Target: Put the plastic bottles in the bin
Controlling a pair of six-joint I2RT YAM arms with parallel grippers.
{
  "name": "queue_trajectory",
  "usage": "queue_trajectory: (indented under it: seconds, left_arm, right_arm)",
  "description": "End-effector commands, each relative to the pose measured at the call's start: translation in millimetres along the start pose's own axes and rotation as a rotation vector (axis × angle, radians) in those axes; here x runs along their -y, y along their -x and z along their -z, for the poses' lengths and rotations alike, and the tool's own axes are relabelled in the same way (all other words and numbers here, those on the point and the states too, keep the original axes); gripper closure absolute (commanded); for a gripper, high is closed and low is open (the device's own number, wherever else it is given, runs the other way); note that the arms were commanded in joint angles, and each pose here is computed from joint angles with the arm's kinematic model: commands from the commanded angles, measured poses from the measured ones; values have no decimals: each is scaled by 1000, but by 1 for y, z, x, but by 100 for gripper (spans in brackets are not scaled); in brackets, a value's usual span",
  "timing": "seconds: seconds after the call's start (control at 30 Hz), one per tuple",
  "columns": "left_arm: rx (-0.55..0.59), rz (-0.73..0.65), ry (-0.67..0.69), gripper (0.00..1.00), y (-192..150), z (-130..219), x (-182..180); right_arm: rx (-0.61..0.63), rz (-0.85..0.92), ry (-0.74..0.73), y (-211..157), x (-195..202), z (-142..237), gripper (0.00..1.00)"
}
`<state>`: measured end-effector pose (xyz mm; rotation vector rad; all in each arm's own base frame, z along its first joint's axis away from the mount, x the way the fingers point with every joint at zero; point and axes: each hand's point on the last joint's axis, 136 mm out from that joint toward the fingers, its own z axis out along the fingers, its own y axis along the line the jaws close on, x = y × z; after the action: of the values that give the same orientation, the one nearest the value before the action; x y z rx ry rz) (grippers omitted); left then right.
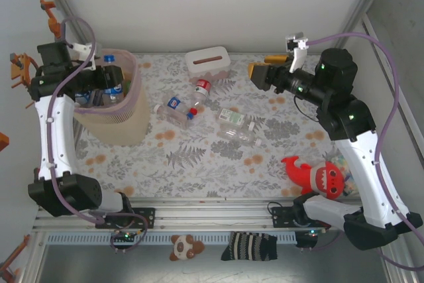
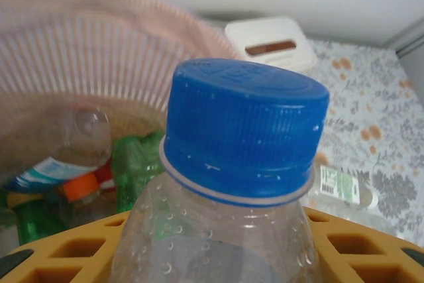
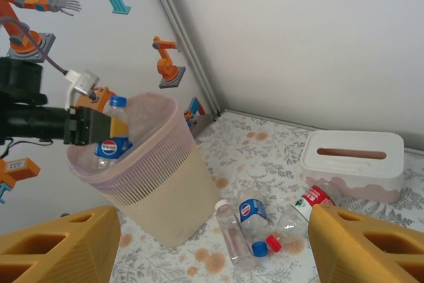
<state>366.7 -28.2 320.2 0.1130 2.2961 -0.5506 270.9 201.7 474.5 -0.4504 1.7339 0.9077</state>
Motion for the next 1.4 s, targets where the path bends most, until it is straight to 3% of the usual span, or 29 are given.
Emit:
queue_trajectory:
  seconds: [0.0,0.13,0.27,0.43,0.57,0.77,1.0,1.37]
  left_arm:
    - [-95,8,-17,46,-28,-15,-8]
    - [-182,34,-10,44,-53,-31,-19]
    - [-228,37,9,35,-65,-38,-27]
    - [-164,7,-9,20,-45,-24,-16]
    - [-98,-22,-1,15,-26,-7,-6]
    - [-28,-48,8,15,-7,12,5]
    - [-19,-56,36,26,-7,20,5]
    - [122,-30,-99,29,4,40,40]
  right_arm:
    - [24,18,21,8,-8,5,26]
    - [20,15,21,6,-8,4,26]
    - [18,14,20,6,-7,3,27]
    - [20,14,19,7,-7,2,27]
    - [25,17,20,9,-8,3,26]
    - [26,19,18,9,-8,4,26]
    - [12,10,-18,5,-1,4,27]
    - [-258,-63,-275,-61,66,-23,31]
